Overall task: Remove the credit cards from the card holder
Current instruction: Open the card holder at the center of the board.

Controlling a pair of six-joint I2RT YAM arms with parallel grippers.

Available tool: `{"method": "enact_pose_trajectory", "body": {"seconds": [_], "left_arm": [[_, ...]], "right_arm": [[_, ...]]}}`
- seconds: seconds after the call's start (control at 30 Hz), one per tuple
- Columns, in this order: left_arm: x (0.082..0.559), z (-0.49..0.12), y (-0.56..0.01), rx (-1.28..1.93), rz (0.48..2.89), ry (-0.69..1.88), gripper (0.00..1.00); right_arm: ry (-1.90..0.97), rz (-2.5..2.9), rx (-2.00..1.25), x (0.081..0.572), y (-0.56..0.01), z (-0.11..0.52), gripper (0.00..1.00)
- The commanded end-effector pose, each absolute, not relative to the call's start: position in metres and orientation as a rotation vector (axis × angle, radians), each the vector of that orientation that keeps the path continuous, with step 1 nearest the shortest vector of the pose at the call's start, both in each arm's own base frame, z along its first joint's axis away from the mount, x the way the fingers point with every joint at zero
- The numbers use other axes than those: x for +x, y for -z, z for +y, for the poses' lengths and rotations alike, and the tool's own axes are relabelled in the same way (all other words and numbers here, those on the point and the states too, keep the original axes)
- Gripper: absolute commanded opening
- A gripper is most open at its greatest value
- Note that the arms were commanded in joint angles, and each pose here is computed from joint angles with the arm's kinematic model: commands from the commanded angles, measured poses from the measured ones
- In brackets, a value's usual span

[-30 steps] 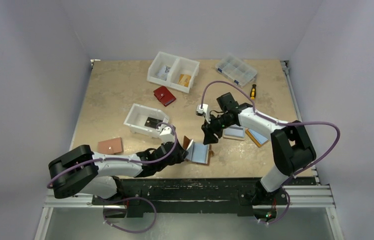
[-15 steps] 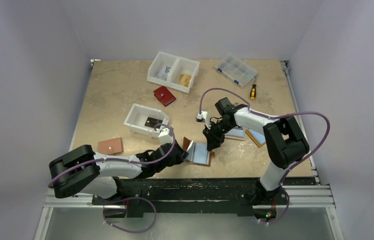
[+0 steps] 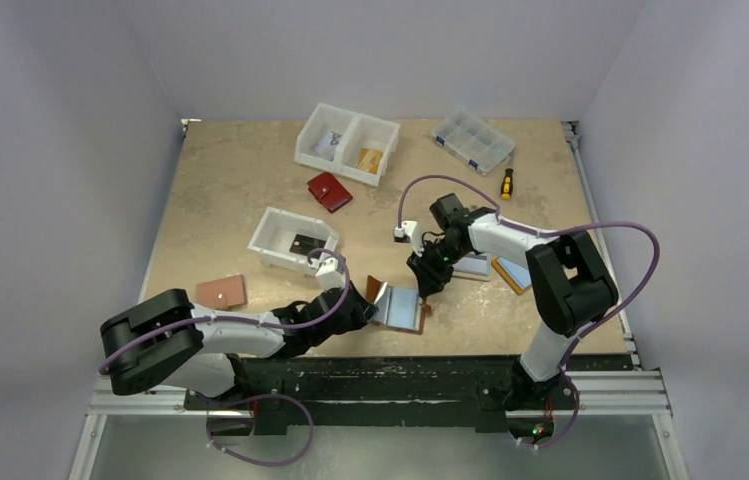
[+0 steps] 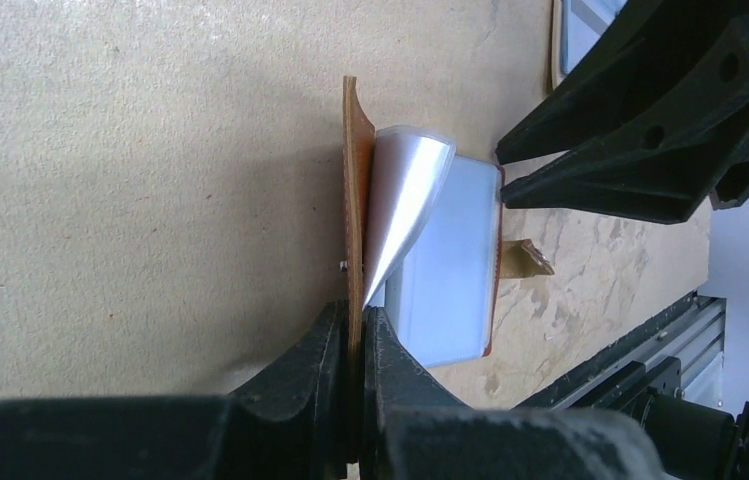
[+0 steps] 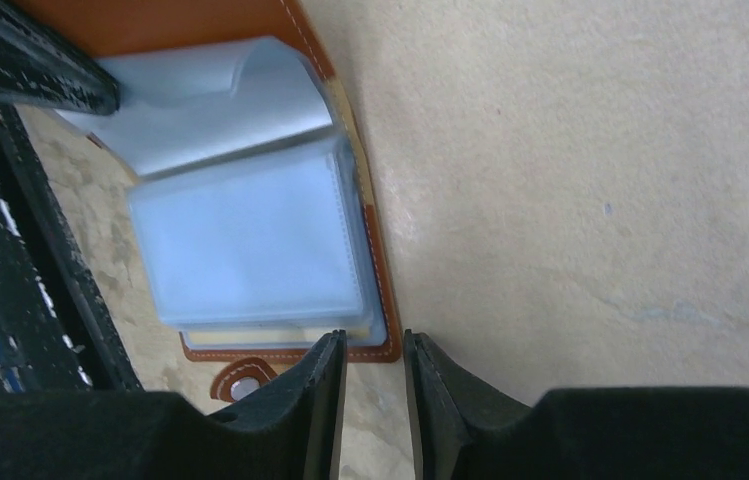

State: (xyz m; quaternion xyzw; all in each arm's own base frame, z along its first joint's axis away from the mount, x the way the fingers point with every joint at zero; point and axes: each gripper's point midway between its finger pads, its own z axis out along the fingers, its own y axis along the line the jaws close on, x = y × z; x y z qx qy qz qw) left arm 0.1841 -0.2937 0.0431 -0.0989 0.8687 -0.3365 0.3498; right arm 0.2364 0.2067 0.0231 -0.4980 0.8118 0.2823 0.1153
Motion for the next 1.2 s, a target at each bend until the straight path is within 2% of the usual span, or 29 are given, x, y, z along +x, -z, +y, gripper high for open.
{"method": "enact_pose_trajectory", "body": {"seconds": [0.0,0.37,0.8,1.17], "left_arm": [[0.184,-0.299,-0.043,-0.266,2.249,0.9,0.0],[0.185,-0.311,-0.048,-0.209,2.24,0.944,0.0],[0.185,-0.315,-0.048,-0.186,2.23,0.979,0.0],[0.185,-0.31,-0.05,-0.191,2.221,0.979,0.0]], "right_arm": [[-0.692,2.341,-1.473,0.246,-0.027,0.199,0.34],[-0.676,2.245,-1.591,0.235,-0.03,0.238,0.32],[-0.927,2.152,-1.577,0.22,-0.062,0.269,0.41],[-0.807,2.144,-1.532,0.238,-0.072,0.255,0.43]]}}
